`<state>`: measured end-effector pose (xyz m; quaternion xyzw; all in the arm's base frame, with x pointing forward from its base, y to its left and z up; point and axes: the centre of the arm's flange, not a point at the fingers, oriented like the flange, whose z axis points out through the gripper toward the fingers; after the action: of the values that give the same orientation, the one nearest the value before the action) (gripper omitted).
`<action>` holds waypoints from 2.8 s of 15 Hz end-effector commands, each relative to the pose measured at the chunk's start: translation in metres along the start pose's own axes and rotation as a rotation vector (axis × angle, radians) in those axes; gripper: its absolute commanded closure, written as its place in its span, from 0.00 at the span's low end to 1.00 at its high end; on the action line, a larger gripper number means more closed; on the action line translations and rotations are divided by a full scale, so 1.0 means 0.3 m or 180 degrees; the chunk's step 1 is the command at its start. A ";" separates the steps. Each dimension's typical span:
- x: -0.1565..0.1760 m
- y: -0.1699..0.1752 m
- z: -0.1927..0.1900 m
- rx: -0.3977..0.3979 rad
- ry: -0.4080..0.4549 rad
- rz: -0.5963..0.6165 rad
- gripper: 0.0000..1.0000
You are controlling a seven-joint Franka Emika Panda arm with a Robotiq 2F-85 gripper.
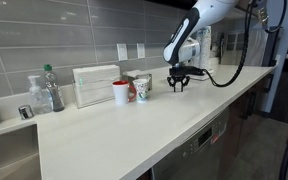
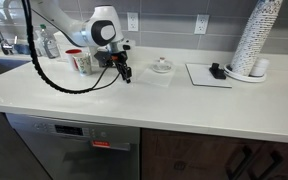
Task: Place a paper towel in the mug
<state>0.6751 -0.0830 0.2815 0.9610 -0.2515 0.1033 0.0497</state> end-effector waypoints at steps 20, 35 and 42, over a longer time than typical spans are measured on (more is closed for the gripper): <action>0.026 -0.022 0.045 0.0089 -0.0096 0.0000 0.97; -0.008 -0.003 -0.208 0.0120 -0.0152 0.0072 1.00; -0.071 -0.017 -0.351 0.0299 -0.0229 -0.0055 1.00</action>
<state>0.6647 -0.0645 0.3672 0.9629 -0.2544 0.0882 0.0164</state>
